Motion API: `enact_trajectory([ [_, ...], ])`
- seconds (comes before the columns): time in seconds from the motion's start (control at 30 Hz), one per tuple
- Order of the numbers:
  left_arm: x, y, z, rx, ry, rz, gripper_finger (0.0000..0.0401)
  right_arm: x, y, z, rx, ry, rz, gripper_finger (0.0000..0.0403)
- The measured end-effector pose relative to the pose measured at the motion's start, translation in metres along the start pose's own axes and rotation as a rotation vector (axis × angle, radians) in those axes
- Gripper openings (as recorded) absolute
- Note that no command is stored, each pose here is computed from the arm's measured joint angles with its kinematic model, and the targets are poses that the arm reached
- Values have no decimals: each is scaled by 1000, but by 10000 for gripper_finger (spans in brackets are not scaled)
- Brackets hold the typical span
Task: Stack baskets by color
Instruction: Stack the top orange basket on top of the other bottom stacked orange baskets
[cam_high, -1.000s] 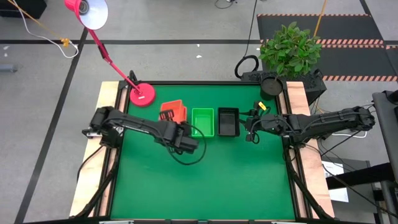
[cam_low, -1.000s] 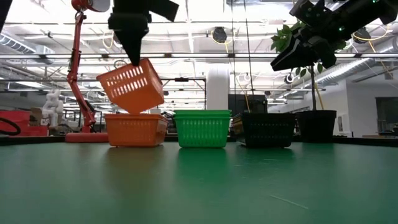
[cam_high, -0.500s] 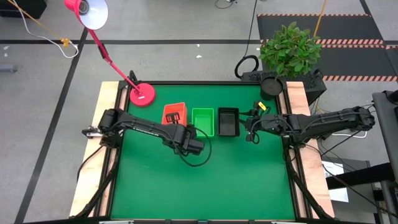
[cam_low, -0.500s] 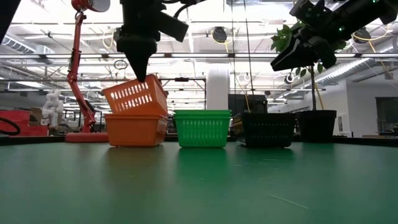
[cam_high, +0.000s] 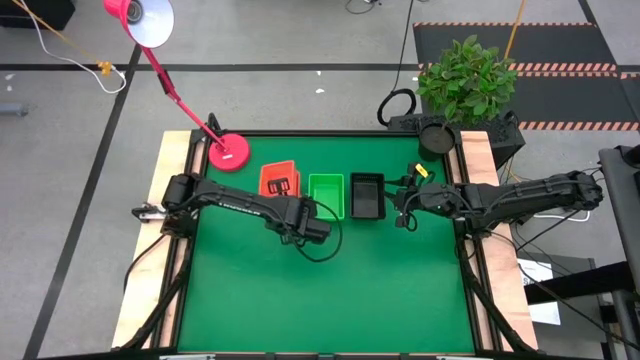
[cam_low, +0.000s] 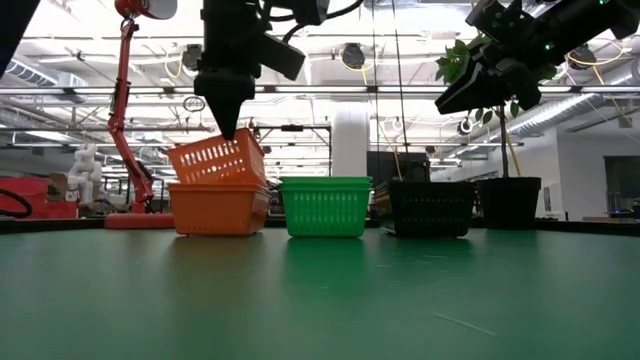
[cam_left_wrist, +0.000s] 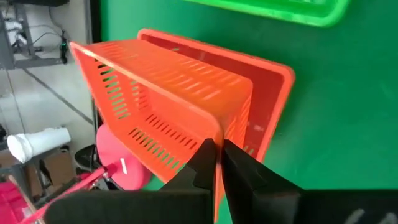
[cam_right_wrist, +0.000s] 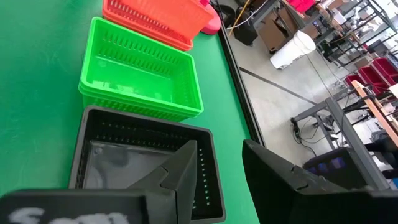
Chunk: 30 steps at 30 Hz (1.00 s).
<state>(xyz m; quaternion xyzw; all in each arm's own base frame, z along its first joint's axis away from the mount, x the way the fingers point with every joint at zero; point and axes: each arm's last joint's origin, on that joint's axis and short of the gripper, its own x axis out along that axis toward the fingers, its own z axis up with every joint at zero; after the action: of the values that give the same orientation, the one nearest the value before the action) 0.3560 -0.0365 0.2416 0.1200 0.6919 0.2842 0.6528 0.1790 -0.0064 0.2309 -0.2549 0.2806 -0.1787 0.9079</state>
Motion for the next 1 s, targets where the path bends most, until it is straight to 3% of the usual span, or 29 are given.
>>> enact_trajectory([
  [0.27, 1, -5, 6, 43, -34, -60, 30, 0, 0, 0, 0, -1, 2, 125],
  [0.53, 1, -5, 6, 44, -32, -61, 104, 0, 0, 0, 0, 0, 2, 125],
  [0.67, 1, -5, 6, 62, -30, -61, 122, 0, 0, 0, 2, 0, 2, 125],
  [0.8, 1, -5, 5, 91, -27, -70, 102, 0, 0, 0, 3, 0, 3, 125],
  [1.0, 1, -6, 5, 155, -12, -107, 20, 0, 0, 0, 3, 0, 2, 125],
])
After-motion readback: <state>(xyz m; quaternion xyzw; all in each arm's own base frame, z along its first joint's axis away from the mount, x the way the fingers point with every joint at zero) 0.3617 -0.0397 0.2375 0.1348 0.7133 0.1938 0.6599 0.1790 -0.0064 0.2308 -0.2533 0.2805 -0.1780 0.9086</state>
